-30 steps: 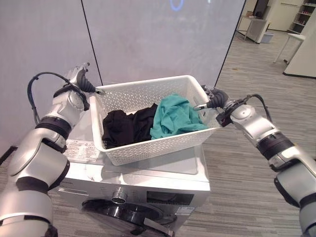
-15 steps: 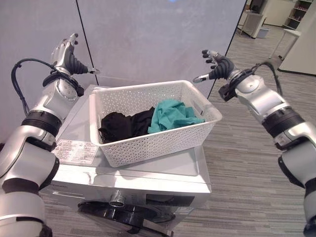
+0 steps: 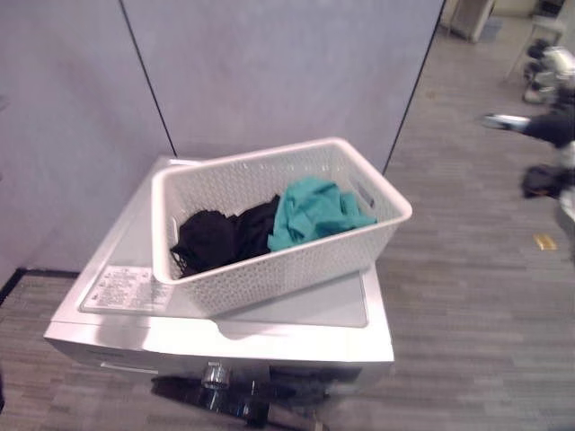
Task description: Grab the laundry basket,head to the washer,open it,put in the laundry and shut it.
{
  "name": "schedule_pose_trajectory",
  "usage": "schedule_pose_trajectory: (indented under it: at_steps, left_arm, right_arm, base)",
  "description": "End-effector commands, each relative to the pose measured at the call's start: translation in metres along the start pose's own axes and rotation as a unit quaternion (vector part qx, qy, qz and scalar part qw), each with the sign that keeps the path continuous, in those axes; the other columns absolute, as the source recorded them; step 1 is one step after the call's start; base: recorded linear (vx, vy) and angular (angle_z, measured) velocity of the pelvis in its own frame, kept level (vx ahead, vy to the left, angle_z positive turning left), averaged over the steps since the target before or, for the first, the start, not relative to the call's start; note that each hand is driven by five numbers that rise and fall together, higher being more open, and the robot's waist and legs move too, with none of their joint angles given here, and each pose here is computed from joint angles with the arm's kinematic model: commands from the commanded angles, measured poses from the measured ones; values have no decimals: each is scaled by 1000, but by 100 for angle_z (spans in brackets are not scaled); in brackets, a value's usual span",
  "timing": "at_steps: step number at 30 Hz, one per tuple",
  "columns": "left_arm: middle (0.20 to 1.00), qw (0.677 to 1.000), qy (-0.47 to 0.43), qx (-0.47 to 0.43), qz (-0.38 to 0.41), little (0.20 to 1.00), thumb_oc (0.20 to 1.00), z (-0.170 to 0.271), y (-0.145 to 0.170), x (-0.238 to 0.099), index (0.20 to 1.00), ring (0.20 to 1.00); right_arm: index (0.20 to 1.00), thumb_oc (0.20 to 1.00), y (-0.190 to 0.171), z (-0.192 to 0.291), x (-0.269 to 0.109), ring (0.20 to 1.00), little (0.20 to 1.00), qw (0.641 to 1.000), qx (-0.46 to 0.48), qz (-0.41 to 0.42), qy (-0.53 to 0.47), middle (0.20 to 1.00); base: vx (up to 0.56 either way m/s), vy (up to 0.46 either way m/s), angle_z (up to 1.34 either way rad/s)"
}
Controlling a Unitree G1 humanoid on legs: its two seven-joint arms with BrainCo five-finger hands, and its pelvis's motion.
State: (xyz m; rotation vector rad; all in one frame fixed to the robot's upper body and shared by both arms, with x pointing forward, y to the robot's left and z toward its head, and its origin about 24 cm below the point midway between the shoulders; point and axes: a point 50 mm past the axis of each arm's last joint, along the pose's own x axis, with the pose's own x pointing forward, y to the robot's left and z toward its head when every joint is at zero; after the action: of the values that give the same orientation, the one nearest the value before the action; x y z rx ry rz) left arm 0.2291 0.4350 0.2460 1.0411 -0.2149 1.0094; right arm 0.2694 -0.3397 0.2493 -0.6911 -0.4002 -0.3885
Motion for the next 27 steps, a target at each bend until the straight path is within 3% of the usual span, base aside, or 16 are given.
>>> schedule_pose_trajectory:
  at_steps: [1,2,3,7,11,13,14,15,16,18,20,21,22,25,27]
  left_arm:
    - [1000,999,0,40,15,1000,1000,-14,6,-10,1000,1000]
    - [1000,997,59,57,3,1000,1000,-50,4,-39,1000,1000]
    - [1000,996,60,59,2,1000,1000,-52,6,-41,1000,1000]
    - [1000,974,202,98,7,1000,1000,-122,15,-106,1000,1000]
    - [1000,924,360,112,-60,1000,1000,-176,14,-229,1000,1000]
    - [1000,916,381,93,-81,1000,1000,-178,4,-247,1000,1000]
    - [1000,908,400,64,-108,1000,1000,-176,-11,-264,1000,1000]
    - [1000,881,442,3,-171,1000,1000,-171,-46,-297,1000,1000]
    - [1000,881,441,1,-171,1000,1000,-171,-47,-297,1000,1000]
    - [1000,850,463,-73,-241,1000,1000,-154,-83,-324,1000,1000]
    - [1000,792,526,-148,-273,1000,1000,-138,-116,-357,1000,1000]
    - [1000,755,538,-174,-333,1000,1000,-118,-141,-379,1000,1000]
    - [1000,755,538,-174,-332,1000,1000,-117,-141,-379,1000,1000]
    - [1000,727,492,-136,-459,1000,1000,-86,-169,-408,1000,1000]
    - [1000,724,486,-132,-473,1000,1000,-82,-173,-411,1000,1000]
  right_arm:
    - [1000,1000,-4,-1,-6,1000,1000,998,-48,-34,-21,1000]
    - [1000,1000,-1,-19,-25,1000,1000,998,-52,-44,12,1000]
    - [1000,1000,0,-19,-27,1000,1000,998,-53,-41,12,1000]
    - [1000,1000,8,-48,-68,1000,1000,995,-48,-51,75,1000]
    - [1000,1000,17,-98,-142,1000,1000,972,-65,-27,225,1000]
    - [1000,1000,19,-105,-152,1000,1000,966,-70,-21,247,1000]
    - [1000,1000,25,-112,-164,1000,1000,960,-74,-7,271,1000]
    - [1000,1000,46,-127,-185,1000,1000,947,-44,17,319,1000]
    - [1000,1000,46,-127,-185,1000,1000,947,-44,15,318,1000]
    - [1000,1000,74,-142,-202,1000,1000,931,-17,47,362,1000]
    - [1000,1000,108,-153,-217,1000,1000,912,7,91,399,1000]
    - [1000,1000,141,-159,-231,1000,1000,891,27,132,433,1000]
    - [1000,1000,141,-159,-231,1000,1000,891,28,132,433,1000]
    - [1000,1000,184,-163,-249,1000,1000,862,18,202,465,1000]
    - [1000,1000,193,-163,-253,1000,1000,854,3,226,468,1000]
  base:
    - [37,3,-12]
    - [18,2,-4]
    - [31,-3,-1]
    - [0,0,0]
    - [0,-4,1]
    - [-33,-26,7]
    - [-56,-57,15]
    - [-62,-47,21]
    - [-70,-52,24]
    - [-78,-52,17]
    - [-88,-52,6]
    - [-68,-38,4]
    - [-51,-47,-5]
    - [-38,-55,-3]
    - [-42,-54,-3]
